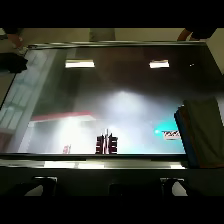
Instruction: Fold the shirts.
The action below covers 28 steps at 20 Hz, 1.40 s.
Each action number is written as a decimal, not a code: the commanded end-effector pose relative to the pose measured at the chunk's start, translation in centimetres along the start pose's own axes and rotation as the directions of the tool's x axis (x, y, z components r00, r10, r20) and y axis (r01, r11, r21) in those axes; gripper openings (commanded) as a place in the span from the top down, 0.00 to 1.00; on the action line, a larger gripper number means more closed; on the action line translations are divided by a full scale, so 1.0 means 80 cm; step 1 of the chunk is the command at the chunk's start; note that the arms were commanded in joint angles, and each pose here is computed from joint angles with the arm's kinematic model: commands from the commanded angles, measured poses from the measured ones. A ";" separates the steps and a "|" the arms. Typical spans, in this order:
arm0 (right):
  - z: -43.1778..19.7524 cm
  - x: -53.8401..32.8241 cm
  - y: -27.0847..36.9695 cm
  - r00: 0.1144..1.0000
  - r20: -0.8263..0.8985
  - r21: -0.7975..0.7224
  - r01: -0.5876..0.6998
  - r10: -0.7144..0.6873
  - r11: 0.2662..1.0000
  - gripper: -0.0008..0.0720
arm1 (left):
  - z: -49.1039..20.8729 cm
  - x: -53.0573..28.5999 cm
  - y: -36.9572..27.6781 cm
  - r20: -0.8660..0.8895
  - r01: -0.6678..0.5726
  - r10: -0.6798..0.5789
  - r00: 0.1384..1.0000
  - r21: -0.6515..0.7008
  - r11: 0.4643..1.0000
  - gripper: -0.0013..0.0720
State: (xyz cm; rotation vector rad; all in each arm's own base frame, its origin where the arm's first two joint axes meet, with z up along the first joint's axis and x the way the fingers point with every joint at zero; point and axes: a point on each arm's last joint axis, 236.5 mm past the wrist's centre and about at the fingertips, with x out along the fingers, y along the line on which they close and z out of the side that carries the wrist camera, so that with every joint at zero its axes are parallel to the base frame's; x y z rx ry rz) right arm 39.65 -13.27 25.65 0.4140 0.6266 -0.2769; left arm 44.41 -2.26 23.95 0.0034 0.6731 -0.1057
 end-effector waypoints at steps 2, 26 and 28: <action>-0.191 0.077 0.167 0.878 -0.476 -0.186 -0.164 0.057 0.969 0.05 | -0.196 0.055 0.009 -0.627 -0.141 0.112 0.771 0.003 0.990 0.03; -0.333 0.097 0.197 0.622 -0.783 -0.244 -0.258 -0.032 0.935 0.06 | -0.296 0.057 -0.029 -0.549 -0.093 -0.019 0.836 -0.176 0.980 0.03; -0.333 0.097 0.197 0.622 -0.782 -0.244 -0.258 -0.032 0.935 0.06 | -0.296 0.057 -0.029 -0.549 -0.093 -0.019 0.836 -0.176 0.980 0.03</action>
